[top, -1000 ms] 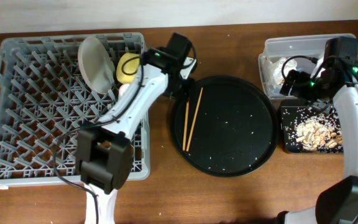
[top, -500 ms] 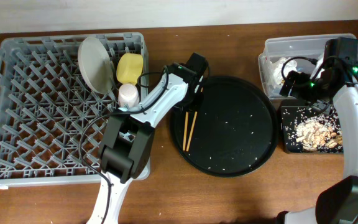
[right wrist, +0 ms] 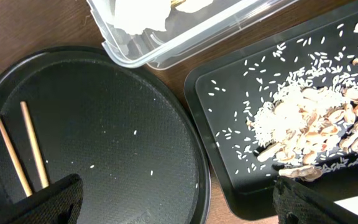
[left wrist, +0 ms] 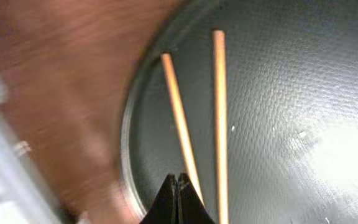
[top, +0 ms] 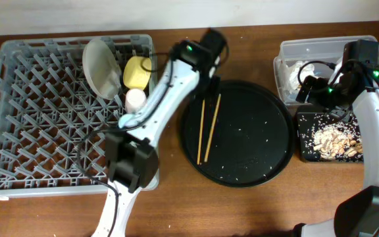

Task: Sort waste into correct bins and load items into the dishwasher rack
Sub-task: 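Grasp one chopstick with the left gripper and lift it, then insert the chopstick into the rack beside the cups with the left gripper, then grasp the second chopstick with the left gripper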

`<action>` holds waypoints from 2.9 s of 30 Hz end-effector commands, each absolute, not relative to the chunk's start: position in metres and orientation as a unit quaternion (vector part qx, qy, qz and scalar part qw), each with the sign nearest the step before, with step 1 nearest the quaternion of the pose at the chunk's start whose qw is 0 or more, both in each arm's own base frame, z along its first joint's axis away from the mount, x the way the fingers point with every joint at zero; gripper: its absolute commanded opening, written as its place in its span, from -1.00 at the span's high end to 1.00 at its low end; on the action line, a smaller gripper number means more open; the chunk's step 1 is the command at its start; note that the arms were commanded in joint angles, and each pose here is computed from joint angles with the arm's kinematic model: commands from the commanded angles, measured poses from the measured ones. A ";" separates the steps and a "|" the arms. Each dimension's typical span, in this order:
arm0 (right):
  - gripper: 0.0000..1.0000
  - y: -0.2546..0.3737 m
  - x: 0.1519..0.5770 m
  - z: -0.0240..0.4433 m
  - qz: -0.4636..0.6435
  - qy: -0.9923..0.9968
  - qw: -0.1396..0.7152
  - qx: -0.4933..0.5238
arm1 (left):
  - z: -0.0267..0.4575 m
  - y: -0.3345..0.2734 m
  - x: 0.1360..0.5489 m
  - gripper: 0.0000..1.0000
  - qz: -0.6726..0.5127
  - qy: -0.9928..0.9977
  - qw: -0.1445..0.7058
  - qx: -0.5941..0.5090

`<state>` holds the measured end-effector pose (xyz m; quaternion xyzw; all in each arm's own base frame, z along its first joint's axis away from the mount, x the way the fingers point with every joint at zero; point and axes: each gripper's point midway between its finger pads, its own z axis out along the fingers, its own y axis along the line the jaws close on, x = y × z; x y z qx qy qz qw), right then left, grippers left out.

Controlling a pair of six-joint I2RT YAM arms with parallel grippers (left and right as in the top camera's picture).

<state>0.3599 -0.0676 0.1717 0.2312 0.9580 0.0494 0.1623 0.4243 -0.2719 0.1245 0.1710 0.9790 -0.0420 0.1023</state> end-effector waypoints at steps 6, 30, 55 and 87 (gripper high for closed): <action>-0.97 -0.070 0.361 0.177 0.050 0.956 0.170 0.235 | 0.100 -0.266 0.427 -0.15 -0.026 0.983 0.089 0.158; -0.97 -0.070 0.361 0.177 0.050 0.956 0.169 0.235 | -0.005 -0.273 0.409 0.99 -0.020 0.992 0.042 0.121; -0.96 -0.070 0.361 0.177 0.050 0.956 0.169 0.235 | 0.128 0.011 0.414 0.99 0.088 0.995 0.031 -0.021; -0.97 -0.069 0.359 0.176 0.050 0.956 0.165 0.235 | -0.009 -0.322 0.365 -0.10 -0.002 0.973 0.027 0.231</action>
